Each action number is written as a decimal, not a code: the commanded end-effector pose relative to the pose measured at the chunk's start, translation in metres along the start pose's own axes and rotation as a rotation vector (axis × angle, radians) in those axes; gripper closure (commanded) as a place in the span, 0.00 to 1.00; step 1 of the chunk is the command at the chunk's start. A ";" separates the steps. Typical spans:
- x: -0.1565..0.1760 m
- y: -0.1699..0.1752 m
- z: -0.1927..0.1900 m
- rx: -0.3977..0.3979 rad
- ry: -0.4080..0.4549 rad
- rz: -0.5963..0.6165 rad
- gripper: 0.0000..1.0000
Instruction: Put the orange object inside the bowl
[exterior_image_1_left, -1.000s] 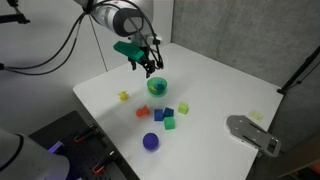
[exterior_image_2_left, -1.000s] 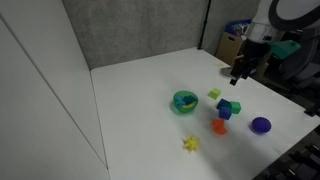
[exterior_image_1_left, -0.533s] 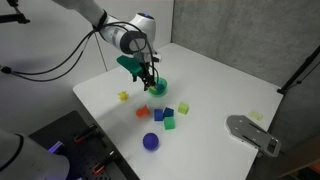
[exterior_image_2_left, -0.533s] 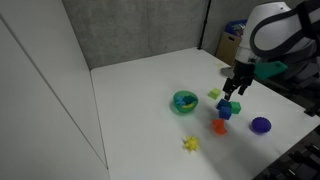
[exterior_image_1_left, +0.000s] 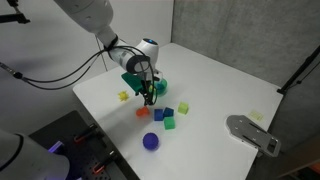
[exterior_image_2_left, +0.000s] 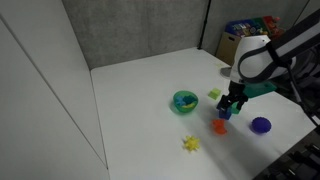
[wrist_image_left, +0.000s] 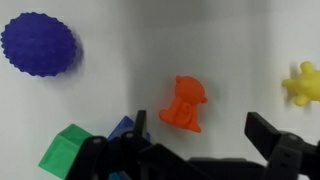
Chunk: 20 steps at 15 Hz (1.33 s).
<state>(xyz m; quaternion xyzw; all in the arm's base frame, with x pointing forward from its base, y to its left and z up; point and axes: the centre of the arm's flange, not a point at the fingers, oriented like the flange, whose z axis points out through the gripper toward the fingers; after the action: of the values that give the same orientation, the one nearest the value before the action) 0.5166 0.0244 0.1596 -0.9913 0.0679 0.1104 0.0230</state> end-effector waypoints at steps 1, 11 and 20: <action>0.024 0.002 0.026 0.007 0.030 0.056 0.00; 0.055 -0.017 0.083 0.007 0.025 0.080 0.00; 0.061 -0.025 0.106 -0.021 -0.012 0.066 0.00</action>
<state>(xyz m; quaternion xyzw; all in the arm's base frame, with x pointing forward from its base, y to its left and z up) 0.5480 0.0443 0.0471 -0.9891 0.0926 0.1135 0.0145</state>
